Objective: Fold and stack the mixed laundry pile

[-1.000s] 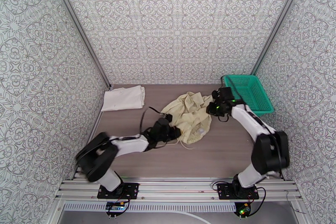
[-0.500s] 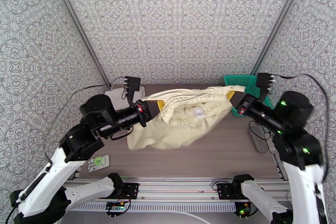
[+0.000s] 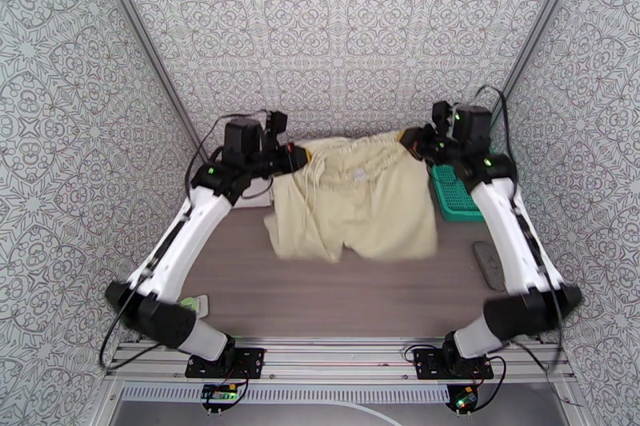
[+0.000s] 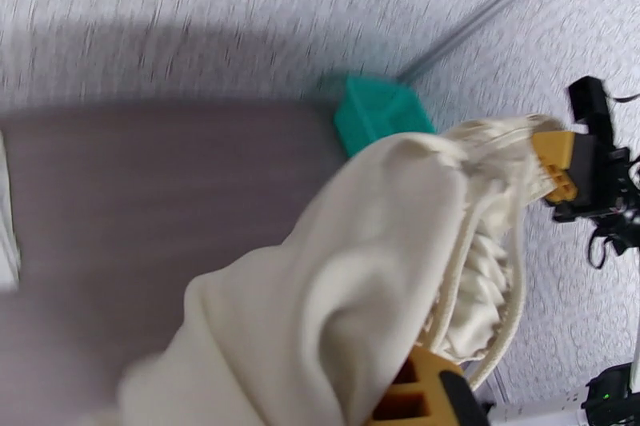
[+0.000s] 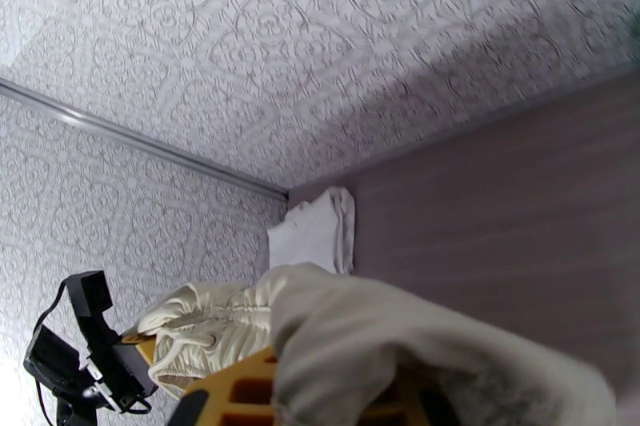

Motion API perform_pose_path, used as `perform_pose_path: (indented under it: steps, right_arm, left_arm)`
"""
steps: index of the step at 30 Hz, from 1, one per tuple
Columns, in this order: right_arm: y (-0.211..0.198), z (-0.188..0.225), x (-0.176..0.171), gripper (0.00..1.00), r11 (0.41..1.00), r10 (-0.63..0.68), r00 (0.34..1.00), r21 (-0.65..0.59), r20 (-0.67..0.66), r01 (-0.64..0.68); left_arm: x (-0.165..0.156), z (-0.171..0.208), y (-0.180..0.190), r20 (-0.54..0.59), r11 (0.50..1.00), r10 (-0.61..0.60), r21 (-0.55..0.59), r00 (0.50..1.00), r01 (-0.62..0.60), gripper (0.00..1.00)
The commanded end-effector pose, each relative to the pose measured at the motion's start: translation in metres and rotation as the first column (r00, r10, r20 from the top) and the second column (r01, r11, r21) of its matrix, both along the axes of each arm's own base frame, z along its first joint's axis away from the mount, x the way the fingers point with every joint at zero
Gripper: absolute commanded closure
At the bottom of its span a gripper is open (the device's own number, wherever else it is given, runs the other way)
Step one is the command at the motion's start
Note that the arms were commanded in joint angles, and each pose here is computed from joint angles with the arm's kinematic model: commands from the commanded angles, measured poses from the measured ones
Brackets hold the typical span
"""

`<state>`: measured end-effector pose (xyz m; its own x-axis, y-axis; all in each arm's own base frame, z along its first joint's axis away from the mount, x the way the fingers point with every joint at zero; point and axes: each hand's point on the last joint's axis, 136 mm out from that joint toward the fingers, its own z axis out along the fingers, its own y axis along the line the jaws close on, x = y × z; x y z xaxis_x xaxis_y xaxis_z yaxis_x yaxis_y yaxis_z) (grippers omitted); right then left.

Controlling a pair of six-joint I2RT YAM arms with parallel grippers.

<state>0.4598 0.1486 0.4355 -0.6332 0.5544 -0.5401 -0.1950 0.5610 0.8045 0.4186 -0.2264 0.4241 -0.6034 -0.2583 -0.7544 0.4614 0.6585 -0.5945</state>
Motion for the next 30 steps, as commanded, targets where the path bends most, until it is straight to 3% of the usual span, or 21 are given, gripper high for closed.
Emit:
perform_pose_path:
  steps: [1, 5, 8, 11, 13, 16, 18, 21, 24, 30]
  right_arm:
    - [0.001, 0.121, -0.041, 1.0, 0.995, 0.035, 0.94, 0.077, 0.339, -0.065]
    - [-0.003, 0.104, -0.057, 1.0, 0.997, 0.033, 0.944, 0.051, 0.328, -0.052]
    - [-0.002, 0.034, -0.061, 1.0, 0.997, 0.042, 0.973, 0.061, 0.226, -0.057]
    - [-0.003, -0.083, -0.074, 1.0, 0.998, 0.052, 0.998, 0.037, 0.027, -0.053]
    - [-0.01, -0.166, -0.093, 0.68, 0.999, 0.037, 0.992, -0.025, -0.122, -0.04]
    - [-0.036, -0.266, -0.129, 0.39, 0.982, -0.067, 0.937, -0.191, -0.343, 0.0]
    - [-0.055, -0.303, -0.152, 0.29, 0.954, -0.144, 0.893, -0.299, -0.427, 0.01]
    - [-0.077, -0.316, -0.168, 0.26, 0.903, -0.234, 0.866, -0.429, -0.441, 0.026]
    - [-0.083, -0.305, -0.164, 0.26, 0.876, -0.249, 0.871, -0.481, -0.424, 0.016]
    - [-0.042, -0.297, -0.136, 0.27, 0.877, -0.124, 0.893, -0.469, -0.433, -0.106]
  left_arm:
    - [-0.036, 0.116, 0.006, 0.344, 0.995, -0.043, -0.073, 0.938, 0.073, 1.0]
    - [-0.055, 0.105, 0.011, 0.323, 0.994, -0.069, -0.063, 0.944, 0.095, 1.0]
    - [-0.07, 0.037, 0.003, 0.208, 0.982, -0.161, -0.064, 0.965, 0.178, 0.97]
    - [-0.088, -0.066, 0.004, 0.004, 0.982, -0.176, -0.072, 0.984, 0.176, 0.78]
    - [-0.111, -0.137, 0.006, -0.134, 0.982, -0.174, -0.091, 0.976, 0.163, 0.53]
    - [-0.142, -0.212, 0.02, -0.295, 0.993, -0.111, -0.081, 0.949, 0.091, 0.34]
    - [-0.16, -0.247, 0.039, -0.382, 1.0, -0.019, -0.016, 0.924, 0.014, 0.22]
    - [-0.178, -0.262, 0.069, -0.427, 0.989, 0.124, 0.126, 0.896, -0.077, 0.2]
    - [-0.183, -0.257, 0.08, -0.431, 0.977, 0.169, 0.195, 0.886, -0.091, 0.23]
    - [-0.169, -0.27, 0.075, -0.473, 0.976, 0.178, 0.197, 0.863, -0.093, 0.25]
